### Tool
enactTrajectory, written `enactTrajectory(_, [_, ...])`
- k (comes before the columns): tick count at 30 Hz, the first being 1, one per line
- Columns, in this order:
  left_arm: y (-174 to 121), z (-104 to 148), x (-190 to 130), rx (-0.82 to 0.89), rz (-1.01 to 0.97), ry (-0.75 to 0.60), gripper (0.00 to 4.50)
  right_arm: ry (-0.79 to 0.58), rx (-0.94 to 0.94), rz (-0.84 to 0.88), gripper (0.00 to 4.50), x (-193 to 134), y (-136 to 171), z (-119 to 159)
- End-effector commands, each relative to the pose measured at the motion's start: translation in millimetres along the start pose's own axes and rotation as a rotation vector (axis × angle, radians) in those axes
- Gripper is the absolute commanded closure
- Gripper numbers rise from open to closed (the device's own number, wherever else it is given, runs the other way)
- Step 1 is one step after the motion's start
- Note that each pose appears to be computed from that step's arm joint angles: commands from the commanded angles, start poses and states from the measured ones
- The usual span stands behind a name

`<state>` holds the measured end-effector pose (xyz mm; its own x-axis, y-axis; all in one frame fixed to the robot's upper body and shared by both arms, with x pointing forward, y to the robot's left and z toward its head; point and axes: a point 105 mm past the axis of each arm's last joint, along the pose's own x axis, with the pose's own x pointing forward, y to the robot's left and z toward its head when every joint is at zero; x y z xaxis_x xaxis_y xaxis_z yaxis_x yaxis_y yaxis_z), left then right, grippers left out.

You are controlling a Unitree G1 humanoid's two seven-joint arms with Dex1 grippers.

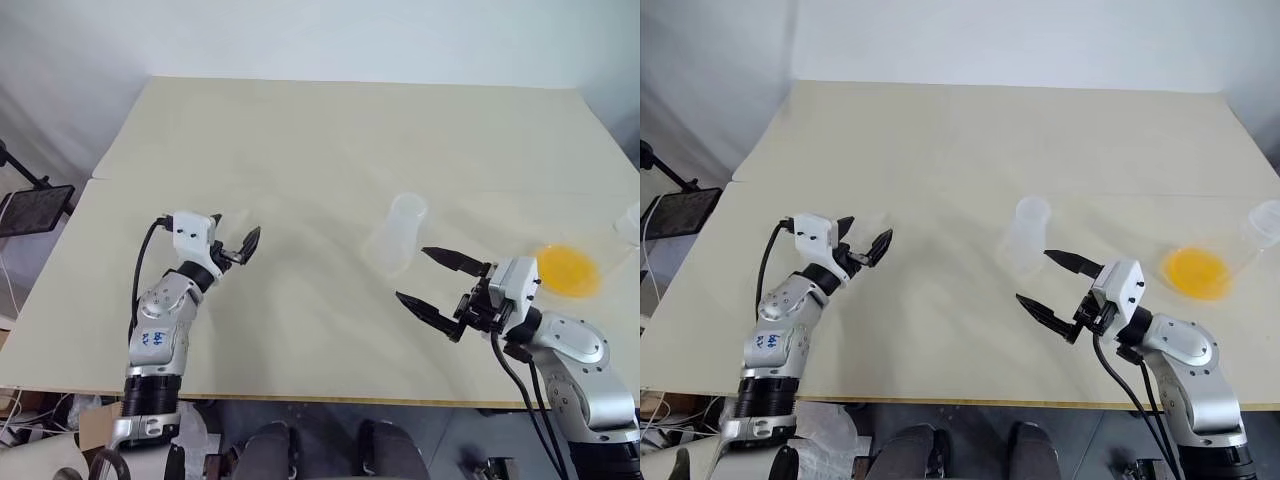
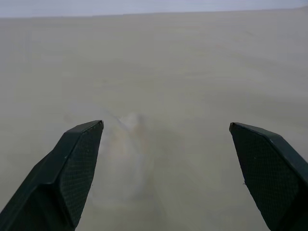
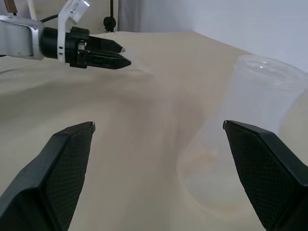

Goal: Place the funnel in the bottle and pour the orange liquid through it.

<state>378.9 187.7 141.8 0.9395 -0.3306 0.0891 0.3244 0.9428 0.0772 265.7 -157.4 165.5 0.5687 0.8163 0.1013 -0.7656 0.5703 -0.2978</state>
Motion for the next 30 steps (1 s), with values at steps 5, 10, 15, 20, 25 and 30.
enactTrajectory(5, [-3, 4, 14, 0.005, -0.048, -0.011, 0.04, -0.027, -0.035, -0.012, 0.0, -3, -2, 12])
enactTrajectory(10, [-3, 4, 15, 0.007, -0.045, -0.011, 1.34, -0.024, -0.041, -0.017, 0.0, -5, -4, 12])
enactTrajectory(15, [-3, 2, 12, 0.003, -0.045, -0.003, 2.94, -0.023, -0.045, -0.016, 0.0, -5, -5, 13])
enactTrajectory(20, [-2, 2, 6, -0.033, -0.081, -0.002, 4.47, -0.026, -0.047, -0.023, 0.0, -5, -7, 13])
enactTrajectory(25, [-2, 51, 1, 0.017, -0.176, -0.175, 4.47, -0.026, -0.051, -0.077, 0.0, -14, -11, 17])
enactTrajectory(30, [-29, 94, -8, 0.094, -0.47, -0.254, 4.47, -0.039, -0.07, -0.186, 0.0, -30, -17, 28])
